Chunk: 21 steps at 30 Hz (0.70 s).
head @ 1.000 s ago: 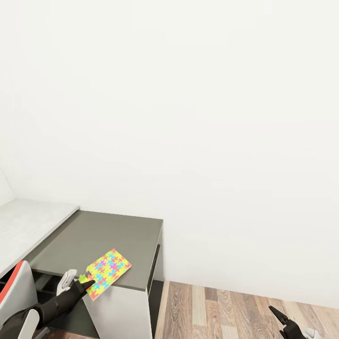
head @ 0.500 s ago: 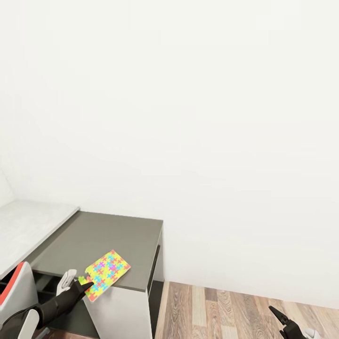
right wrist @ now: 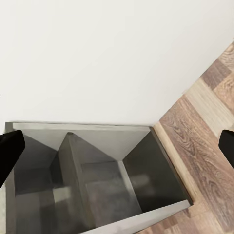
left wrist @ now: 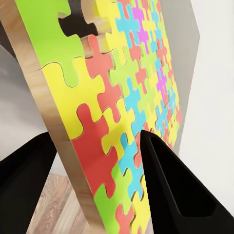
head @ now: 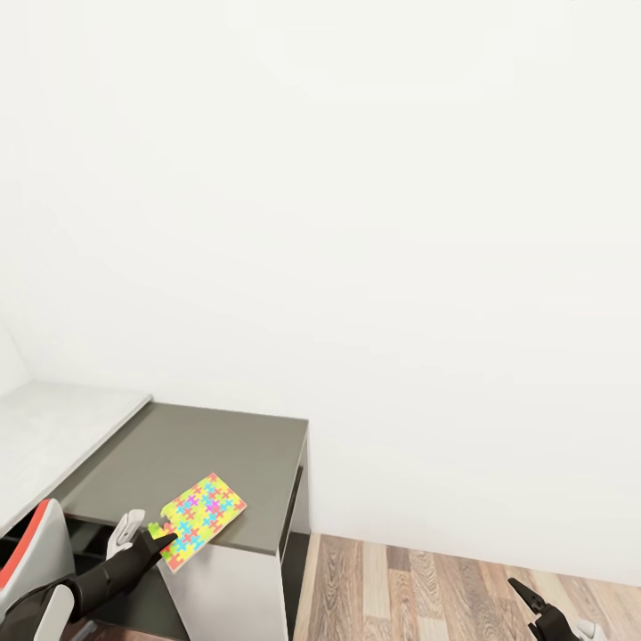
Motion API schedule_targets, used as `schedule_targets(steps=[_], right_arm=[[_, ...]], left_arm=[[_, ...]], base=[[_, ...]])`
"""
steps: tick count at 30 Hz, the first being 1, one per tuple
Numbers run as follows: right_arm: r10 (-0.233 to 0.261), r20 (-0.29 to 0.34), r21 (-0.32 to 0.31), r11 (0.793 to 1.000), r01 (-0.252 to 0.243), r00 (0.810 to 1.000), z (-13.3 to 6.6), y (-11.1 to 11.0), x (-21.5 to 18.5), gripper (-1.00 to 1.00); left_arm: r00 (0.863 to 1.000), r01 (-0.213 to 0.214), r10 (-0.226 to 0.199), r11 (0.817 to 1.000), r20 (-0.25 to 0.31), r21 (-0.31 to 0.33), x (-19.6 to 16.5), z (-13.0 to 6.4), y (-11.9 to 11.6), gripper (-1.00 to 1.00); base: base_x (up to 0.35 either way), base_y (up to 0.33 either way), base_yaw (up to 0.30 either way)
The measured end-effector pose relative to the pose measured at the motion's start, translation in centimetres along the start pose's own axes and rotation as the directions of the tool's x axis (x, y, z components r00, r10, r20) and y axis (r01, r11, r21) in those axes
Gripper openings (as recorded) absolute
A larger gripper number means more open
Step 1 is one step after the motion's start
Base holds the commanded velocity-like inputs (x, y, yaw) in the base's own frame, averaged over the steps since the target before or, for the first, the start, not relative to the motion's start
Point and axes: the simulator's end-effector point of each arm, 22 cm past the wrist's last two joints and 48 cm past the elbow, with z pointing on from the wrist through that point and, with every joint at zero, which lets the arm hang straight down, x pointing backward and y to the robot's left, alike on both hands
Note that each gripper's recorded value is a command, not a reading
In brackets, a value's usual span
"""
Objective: Put all the toys in the child's room - the three board games (two on the bed and one on the table), the two jigsaw puzzles on the table, and the tennis ball on the table - inside the toy box on the table in the child's room.
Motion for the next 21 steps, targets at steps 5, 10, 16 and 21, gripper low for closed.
schedule_targets(steps=[5,10,16,21], right_arm=[[0.001,-0.002,0.000,1.000,-0.001,1.000,-0.4,0.5,-0.1,1.00],[-0.002,0.000,-0.006,1.000,0.002,1.000,-0.7,1.2,-0.5,1.00],[-0.003,0.001,-0.010,1.000,0.003,1.000,-1.1,1.8,-0.6,1.00],[-0.003,0.000,-0.010,1.000,0.003,1.000,-1.5,2.3,-0.7,1.00]], left_arm=[[1.000,0.000,0.000,1.000,0.000,0.000,-0.1,-0.4,-0.5,-1.00],[1.000,0.000,0.000,1.000,0.000,0.000,-0.2,-0.8,-0.9,-1.00],[1.000,0.000,0.000,1.000,0.000,0.000,-0.4,-1.2,-1.4,-1.00],[1.000,0.000,0.000,1.000,0.000,-0.001,-0.5,-1.6,-1.8,-1.00]], base=[[0.000,0.000,0.000],[0.000,0.000,0.000],[0.000,0.000,0.000],[0.000,0.000,0.000]])
